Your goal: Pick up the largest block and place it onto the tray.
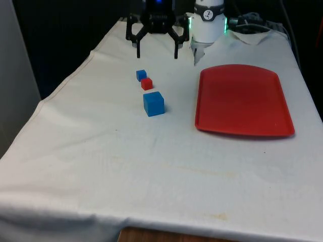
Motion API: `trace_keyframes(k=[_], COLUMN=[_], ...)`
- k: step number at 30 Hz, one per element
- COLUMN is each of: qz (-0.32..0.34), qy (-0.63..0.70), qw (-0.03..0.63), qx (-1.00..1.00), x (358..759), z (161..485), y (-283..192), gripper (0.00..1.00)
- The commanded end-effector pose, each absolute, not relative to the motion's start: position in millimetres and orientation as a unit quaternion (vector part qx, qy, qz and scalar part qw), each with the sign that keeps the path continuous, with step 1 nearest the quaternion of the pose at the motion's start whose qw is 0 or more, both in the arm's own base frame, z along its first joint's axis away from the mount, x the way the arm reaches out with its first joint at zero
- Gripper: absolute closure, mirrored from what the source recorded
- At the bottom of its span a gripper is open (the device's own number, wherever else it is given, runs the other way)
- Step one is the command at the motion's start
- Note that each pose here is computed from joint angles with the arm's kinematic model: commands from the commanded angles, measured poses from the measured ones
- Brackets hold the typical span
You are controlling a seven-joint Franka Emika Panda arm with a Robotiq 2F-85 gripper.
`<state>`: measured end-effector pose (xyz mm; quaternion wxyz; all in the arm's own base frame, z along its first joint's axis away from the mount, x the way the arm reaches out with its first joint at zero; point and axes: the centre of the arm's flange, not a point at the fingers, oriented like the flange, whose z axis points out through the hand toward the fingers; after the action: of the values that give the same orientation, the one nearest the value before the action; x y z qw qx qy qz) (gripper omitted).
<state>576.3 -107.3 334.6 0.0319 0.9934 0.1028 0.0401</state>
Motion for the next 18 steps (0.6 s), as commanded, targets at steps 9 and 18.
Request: trace_keyframes(k=[9,18], qz=[0.042,0.036], qy=[0.132,0.17], qw=[0.028,0.027], qx=[0.99,0.984], x=[570.0,566.8], z=[304.5,273.9], y=[-104.8,-103.8], gripper=[0.0,0.0])
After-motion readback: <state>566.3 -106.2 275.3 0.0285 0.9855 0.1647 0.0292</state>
